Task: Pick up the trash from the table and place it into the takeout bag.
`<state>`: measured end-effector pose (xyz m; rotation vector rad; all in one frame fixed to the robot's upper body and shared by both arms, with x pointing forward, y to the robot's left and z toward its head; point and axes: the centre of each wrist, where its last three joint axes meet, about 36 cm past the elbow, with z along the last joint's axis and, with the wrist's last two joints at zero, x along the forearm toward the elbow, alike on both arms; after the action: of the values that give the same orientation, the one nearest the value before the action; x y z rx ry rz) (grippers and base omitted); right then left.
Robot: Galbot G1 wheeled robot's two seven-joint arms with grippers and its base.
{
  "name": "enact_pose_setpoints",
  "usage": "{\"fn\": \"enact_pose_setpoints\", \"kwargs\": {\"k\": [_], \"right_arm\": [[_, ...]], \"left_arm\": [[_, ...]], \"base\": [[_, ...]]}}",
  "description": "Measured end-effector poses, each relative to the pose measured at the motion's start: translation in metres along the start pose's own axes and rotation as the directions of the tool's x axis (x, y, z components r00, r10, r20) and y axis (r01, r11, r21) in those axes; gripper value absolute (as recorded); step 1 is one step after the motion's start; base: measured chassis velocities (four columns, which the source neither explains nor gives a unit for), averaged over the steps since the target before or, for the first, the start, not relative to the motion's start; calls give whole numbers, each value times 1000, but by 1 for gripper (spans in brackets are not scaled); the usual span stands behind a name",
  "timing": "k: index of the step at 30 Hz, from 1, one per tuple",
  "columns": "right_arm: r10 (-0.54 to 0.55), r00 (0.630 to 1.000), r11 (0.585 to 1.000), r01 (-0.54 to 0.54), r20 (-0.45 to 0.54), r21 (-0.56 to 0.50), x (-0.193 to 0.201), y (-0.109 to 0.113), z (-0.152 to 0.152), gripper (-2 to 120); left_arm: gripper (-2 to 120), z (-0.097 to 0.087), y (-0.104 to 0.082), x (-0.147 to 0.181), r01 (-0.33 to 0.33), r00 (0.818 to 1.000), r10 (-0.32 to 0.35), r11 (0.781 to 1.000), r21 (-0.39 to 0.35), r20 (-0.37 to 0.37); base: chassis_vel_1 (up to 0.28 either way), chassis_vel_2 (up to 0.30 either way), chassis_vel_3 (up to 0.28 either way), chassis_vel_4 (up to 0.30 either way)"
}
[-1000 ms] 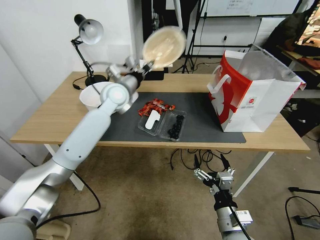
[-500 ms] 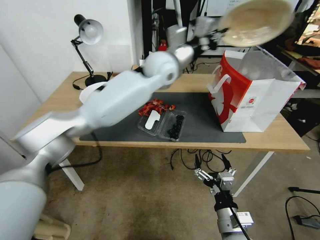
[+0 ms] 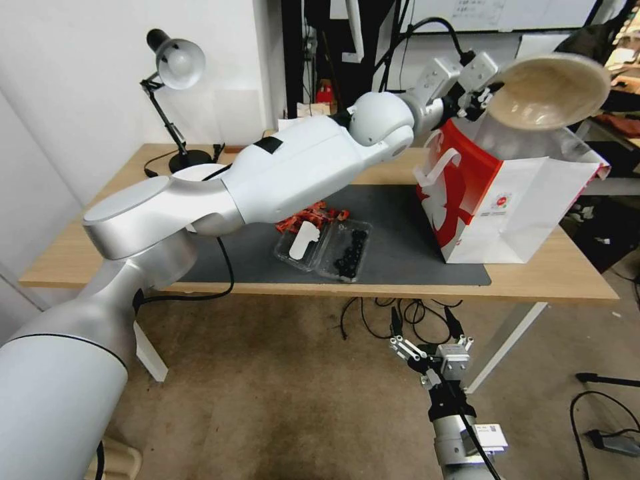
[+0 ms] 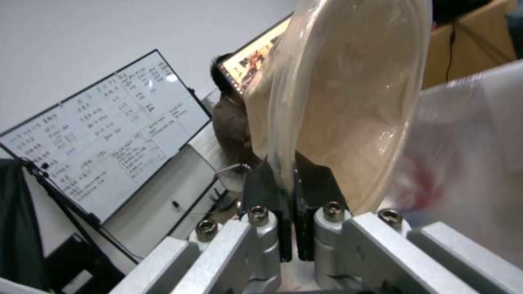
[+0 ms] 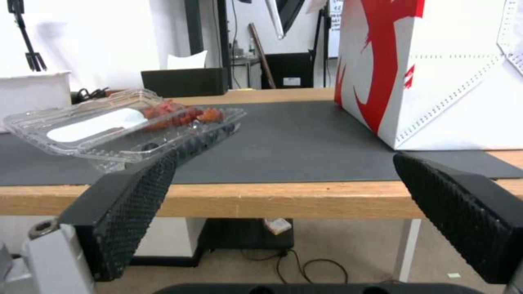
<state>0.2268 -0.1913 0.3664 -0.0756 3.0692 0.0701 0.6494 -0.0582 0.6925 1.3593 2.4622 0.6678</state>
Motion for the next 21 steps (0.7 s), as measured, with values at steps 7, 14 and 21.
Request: {"fn": "enact_pose_setpoints", "kwargs": {"k": [7, 14, 21], "right_arm": [[-3, 1000, 1000, 3, -2, 4, -4, -2, 5, 100], [-7, 1000, 1000, 7, -4, 2, -8, -1, 7, 100], [-8, 1000, 1000, 8, -5, 1, -9, -1, 7, 100]], "left_arm": [[15, 9, 6, 7, 6, 1000, -6, 1000, -24, 0], [38, 5, 7, 10, 0, 1000, 0, 1000, -5, 21], [62, 1, 5, 16, 2, 999, -3, 1000, 30, 51]], "base": [[0, 0, 0, 0], [0, 0, 0, 0], [0, 0, 0, 0]]}}
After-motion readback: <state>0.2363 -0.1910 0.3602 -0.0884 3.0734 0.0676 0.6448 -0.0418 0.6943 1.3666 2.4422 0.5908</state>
